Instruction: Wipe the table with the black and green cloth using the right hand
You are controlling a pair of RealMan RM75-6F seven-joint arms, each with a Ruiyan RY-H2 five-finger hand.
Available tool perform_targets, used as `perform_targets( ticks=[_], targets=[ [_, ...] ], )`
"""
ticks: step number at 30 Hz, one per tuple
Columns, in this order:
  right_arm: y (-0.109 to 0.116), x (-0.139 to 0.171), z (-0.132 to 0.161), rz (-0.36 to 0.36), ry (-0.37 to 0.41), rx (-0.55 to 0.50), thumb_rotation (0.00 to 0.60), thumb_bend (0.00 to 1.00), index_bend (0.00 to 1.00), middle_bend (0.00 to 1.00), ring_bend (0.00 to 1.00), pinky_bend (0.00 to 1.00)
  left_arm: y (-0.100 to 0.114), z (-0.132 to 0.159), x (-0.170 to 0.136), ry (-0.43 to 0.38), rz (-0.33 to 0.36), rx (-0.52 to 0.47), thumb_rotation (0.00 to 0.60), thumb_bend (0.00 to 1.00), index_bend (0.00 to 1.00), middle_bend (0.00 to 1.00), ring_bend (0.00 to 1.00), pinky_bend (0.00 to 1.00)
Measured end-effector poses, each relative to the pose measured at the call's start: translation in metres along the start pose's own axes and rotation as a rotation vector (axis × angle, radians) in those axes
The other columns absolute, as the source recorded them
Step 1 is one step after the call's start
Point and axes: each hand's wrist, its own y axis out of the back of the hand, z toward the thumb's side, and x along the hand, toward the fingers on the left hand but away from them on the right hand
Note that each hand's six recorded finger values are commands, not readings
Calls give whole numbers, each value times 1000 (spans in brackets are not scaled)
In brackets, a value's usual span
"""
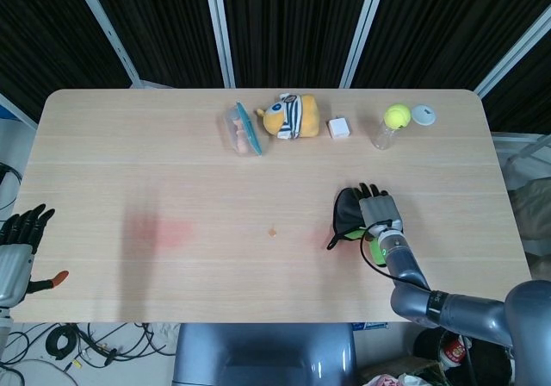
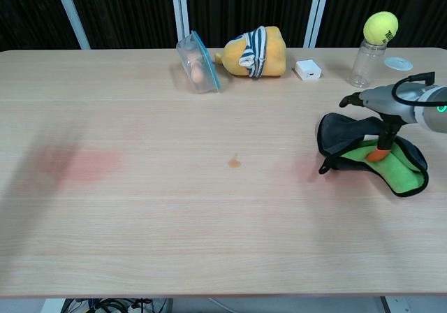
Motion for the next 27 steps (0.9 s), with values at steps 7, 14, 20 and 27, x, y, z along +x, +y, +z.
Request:
perform_targets(
  ticks=[7, 14, 20, 27],
  targets=[
    [-2, -4, -2, 12, -13, 5, 600, 174, 4, 16, 13, 185, 0, 0, 0, 0, 0, -3, 600, 0, 0, 0, 0, 0],
    [-4, -8, -3, 5, -23, 11, 600, 377, 527, 533, 541, 657, 0, 0, 0, -1, -2, -4, 600, 0, 0, 0, 0, 0],
    [-1, -7, 3, -37, 8, 2, 600, 408, 765, 739, 750, 849, 0, 0, 0, -3, -4, -6, 600, 0, 0, 0, 0, 0],
    [10, 4, 24, -125, 94, -28, 600, 412, 784, 752, 761, 857, 0, 1, -1, -7, -6, -10, 600, 0, 0, 0, 0, 0]
  ],
)
